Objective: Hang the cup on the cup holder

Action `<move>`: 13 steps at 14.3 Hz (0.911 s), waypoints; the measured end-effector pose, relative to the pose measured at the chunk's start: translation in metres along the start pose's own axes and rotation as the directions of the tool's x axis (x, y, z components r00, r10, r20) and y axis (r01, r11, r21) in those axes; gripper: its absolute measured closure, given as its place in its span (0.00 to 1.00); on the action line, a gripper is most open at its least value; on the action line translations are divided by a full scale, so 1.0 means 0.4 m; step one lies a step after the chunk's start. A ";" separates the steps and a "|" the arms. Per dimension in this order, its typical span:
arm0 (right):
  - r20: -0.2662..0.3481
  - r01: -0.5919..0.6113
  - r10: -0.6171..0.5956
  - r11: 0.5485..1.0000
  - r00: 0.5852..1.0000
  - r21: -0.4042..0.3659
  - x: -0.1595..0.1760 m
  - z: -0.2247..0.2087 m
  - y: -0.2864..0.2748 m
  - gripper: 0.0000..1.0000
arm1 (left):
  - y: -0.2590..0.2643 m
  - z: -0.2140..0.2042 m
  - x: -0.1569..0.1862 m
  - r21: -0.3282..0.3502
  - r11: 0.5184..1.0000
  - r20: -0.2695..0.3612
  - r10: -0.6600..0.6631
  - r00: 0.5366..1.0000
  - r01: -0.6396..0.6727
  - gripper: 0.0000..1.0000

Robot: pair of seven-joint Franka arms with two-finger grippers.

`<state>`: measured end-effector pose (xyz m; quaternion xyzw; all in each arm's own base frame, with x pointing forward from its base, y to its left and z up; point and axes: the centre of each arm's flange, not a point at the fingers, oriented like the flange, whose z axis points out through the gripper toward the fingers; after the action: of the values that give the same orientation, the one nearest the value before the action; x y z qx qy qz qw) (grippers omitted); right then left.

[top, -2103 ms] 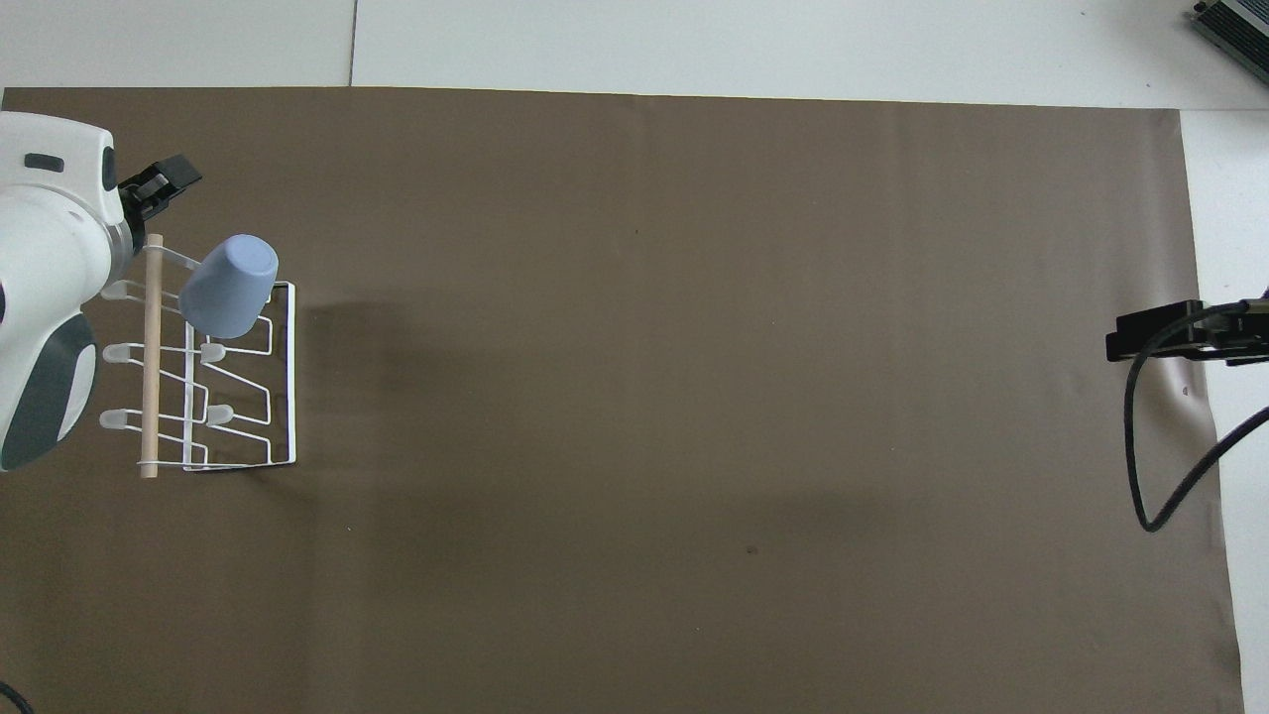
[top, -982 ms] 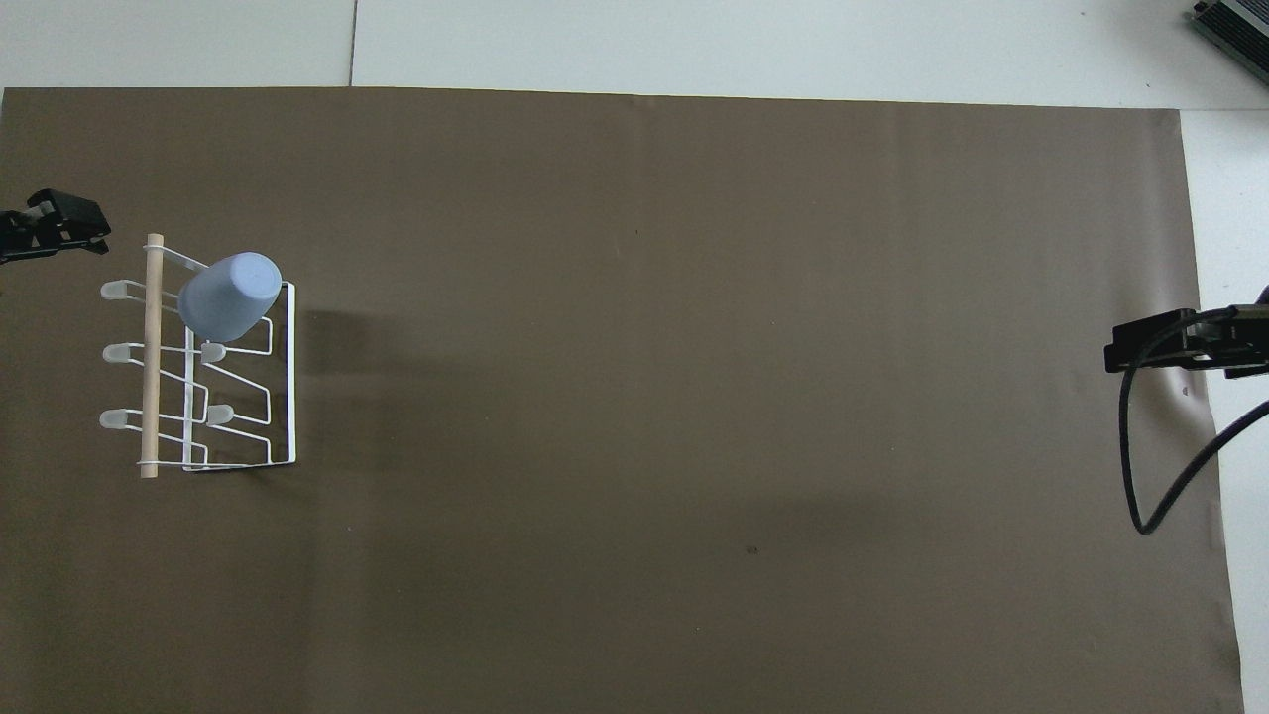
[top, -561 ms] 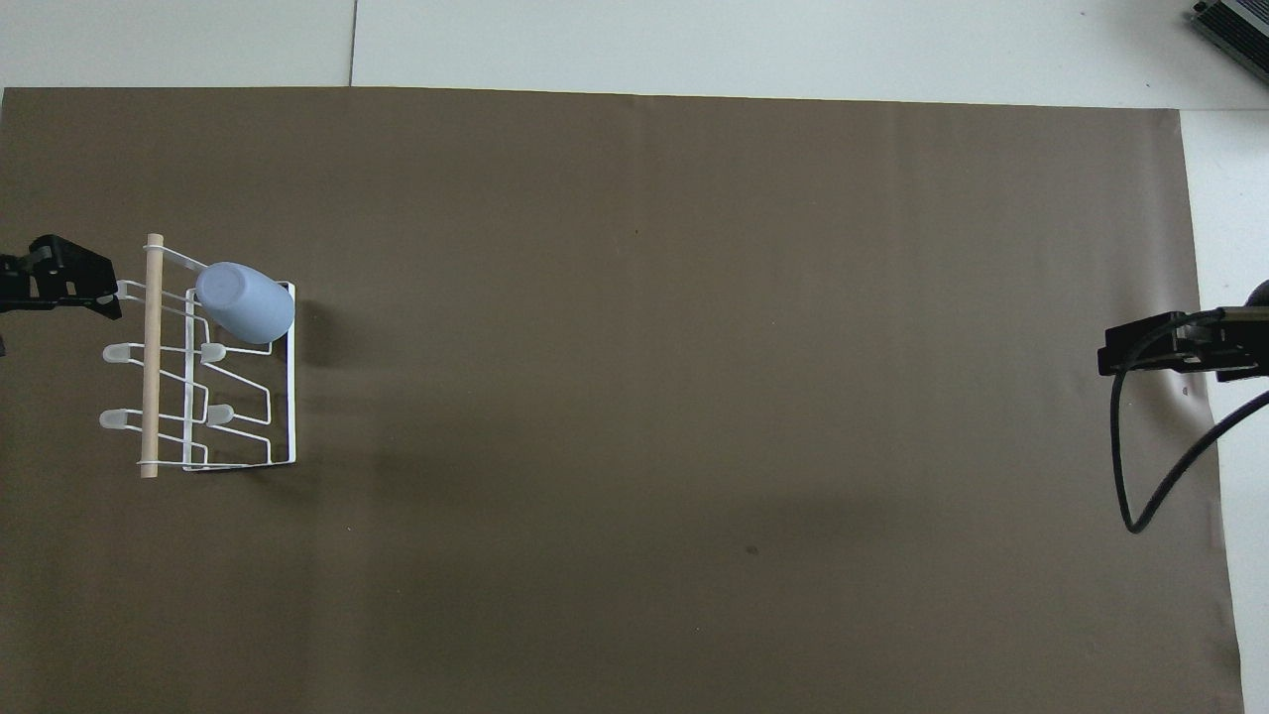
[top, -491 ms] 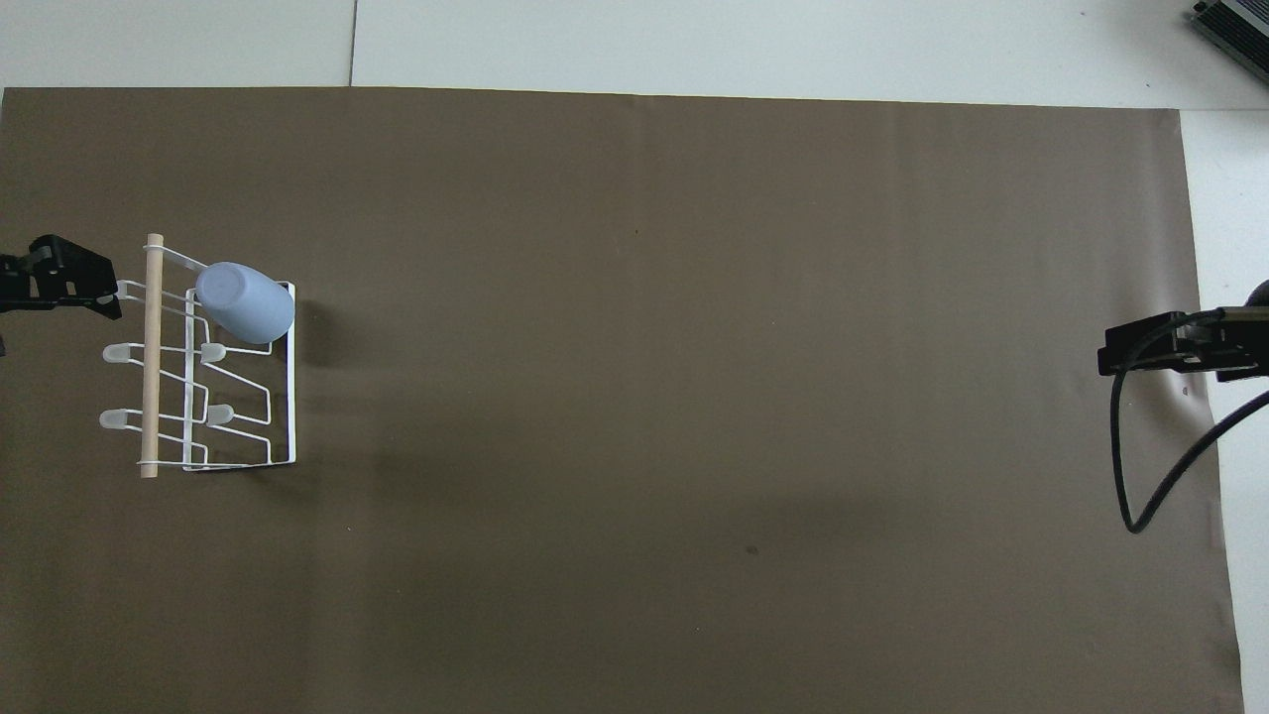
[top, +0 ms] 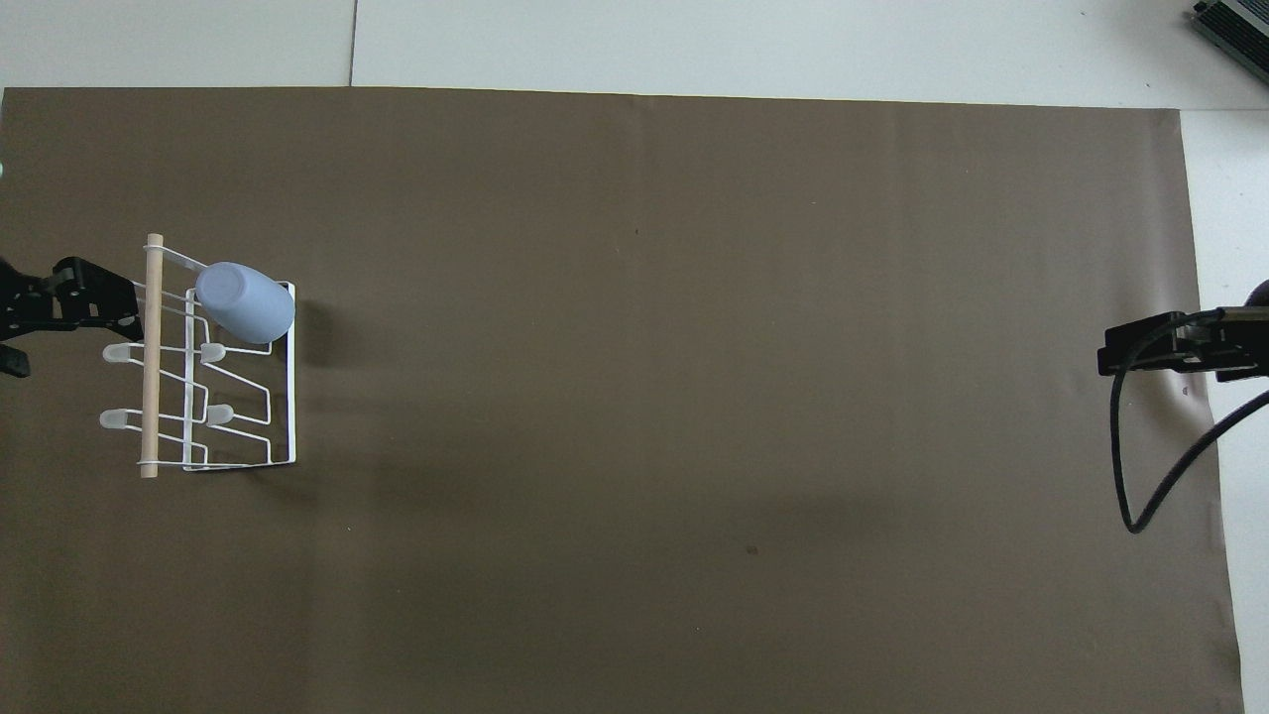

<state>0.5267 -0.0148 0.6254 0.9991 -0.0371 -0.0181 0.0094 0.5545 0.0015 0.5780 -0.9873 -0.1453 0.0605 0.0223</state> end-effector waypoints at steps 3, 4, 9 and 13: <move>0.003 0.000 0.000 1.000 1.000 0.000 0.000 0.004 0.000 0.00 | 0.004 -0.004 -0.001 -0.001 0.992 -0.009 0.126 0.992 -0.126 0.00; 0.005 0.000 0.000 1.000 1.000 0.000 -0.001 0.006 0.000 0.00 | 0.006 -0.005 -0.001 -0.001 0.978 -0.011 0.207 0.978 -0.207 0.00; 0.009 0.000 0.000 1.000 1.000 0.000 -0.001 0.011 0.000 0.00 | 0.021 -0.008 -0.003 0.001 0.943 -0.022 0.333 0.943 -0.333 0.00; 0.010 0.000 0.000 1.000 1.000 -0.001 -0.002 0.012 0.000 0.00 | 0.033 -0.014 0.001 0.003 0.939 -0.051 0.344 0.938 -0.344 0.00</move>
<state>0.5258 -0.0148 0.6208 0.9990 -0.0370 -0.0231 0.0095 0.5594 -0.0110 0.5828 -0.9988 0.0300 0.0381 0.0120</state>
